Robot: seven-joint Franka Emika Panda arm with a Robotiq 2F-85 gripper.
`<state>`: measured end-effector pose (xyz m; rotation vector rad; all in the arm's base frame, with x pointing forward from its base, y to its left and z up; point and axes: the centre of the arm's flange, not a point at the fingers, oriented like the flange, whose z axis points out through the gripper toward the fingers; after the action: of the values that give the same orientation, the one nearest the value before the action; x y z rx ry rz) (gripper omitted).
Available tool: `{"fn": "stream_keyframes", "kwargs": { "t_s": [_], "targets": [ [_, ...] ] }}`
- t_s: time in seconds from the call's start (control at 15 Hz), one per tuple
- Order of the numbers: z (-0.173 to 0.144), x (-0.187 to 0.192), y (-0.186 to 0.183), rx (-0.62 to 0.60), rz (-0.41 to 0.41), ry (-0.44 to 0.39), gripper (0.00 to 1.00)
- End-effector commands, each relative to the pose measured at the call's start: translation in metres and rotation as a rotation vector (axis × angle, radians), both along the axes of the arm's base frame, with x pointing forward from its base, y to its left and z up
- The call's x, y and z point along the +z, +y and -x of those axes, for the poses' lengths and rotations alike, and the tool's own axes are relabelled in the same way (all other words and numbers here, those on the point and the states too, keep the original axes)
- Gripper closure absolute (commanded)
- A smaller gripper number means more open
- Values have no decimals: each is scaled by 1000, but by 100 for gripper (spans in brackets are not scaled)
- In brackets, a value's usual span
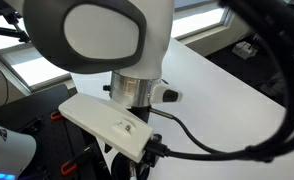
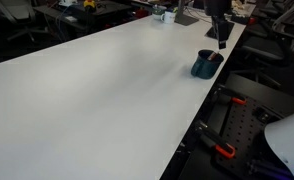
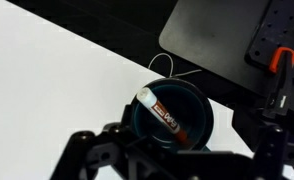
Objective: Take the marker out of the mug.
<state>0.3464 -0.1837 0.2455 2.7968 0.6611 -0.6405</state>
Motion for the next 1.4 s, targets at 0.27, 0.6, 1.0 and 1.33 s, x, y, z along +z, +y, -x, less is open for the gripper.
{"fn": "stream_keyframes", "kwargs": {
  "t_s": [0.27,0.6,1.0,1.33],
  "targets": [
    [1,-19,-7,344,-116,107,0],
    [6,-31,-21,393,-83,192,0],
    [11,-36,-29,388,-83,215,58],
    [14,-37,-28,392,-76,217,65]
  ]
}}
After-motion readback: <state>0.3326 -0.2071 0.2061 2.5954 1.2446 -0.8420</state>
